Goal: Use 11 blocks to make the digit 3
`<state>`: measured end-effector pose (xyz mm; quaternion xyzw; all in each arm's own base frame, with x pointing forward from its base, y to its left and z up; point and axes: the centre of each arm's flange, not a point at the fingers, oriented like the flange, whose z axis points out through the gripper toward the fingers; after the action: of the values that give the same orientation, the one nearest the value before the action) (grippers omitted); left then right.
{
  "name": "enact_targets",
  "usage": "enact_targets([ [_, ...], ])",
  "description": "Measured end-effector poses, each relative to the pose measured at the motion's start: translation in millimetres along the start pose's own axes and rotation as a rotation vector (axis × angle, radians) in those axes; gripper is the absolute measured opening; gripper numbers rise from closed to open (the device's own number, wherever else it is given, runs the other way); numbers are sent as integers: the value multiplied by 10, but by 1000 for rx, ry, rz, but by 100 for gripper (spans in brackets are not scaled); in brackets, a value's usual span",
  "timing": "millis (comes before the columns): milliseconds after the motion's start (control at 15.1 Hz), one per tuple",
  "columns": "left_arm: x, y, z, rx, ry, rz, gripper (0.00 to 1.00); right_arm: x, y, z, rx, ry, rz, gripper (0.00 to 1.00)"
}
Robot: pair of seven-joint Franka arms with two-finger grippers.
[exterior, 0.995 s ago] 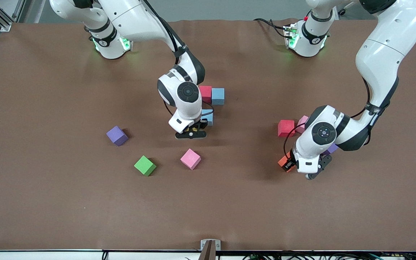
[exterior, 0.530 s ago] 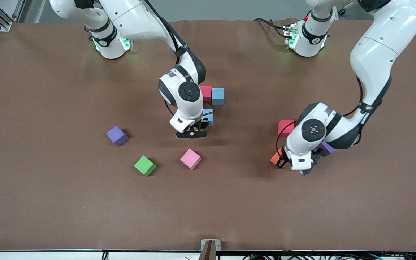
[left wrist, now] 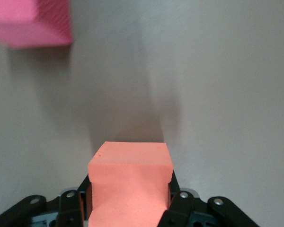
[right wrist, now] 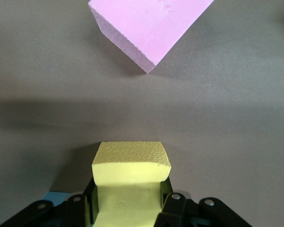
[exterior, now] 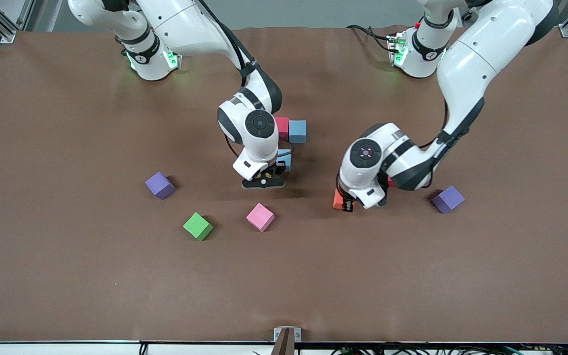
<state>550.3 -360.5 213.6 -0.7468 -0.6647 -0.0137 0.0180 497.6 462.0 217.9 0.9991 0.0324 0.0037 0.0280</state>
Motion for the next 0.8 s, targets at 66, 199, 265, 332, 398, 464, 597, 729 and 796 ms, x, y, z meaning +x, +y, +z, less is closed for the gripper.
enact_targets([
  [66,-116,-79,2,4,6,-20,60,0,1,0,0,0,-4,52],
  [199,-347,-262,1,8,18,-64,60,2,2,-1,-1,0,-8,52],
  [265,-459,-365,7,10,25,-78,60,3,4,-1,-1,0,-9,52],
  [332,-558,-463,17,12,31,-83,60,4,5,-1,-1,0,-9,52],
  [398,-641,-549,32,15,36,-80,60,6,8,-1,-1,0,-9,52],
  [464,-713,-619,44,17,39,-76,60,8,11,0,-2,-1,-9,52],
  [597,-815,-696,41,15,41,-79,60,11,17,1,-3,-1,-8,52],
  [729,-904,-767,41,14,42,-94,60,19,32,4,-6,-3,-5,52],
  [796,-944,-800,42,14,42,-88,60,25,42,5,-8,-4,-4,52],
])
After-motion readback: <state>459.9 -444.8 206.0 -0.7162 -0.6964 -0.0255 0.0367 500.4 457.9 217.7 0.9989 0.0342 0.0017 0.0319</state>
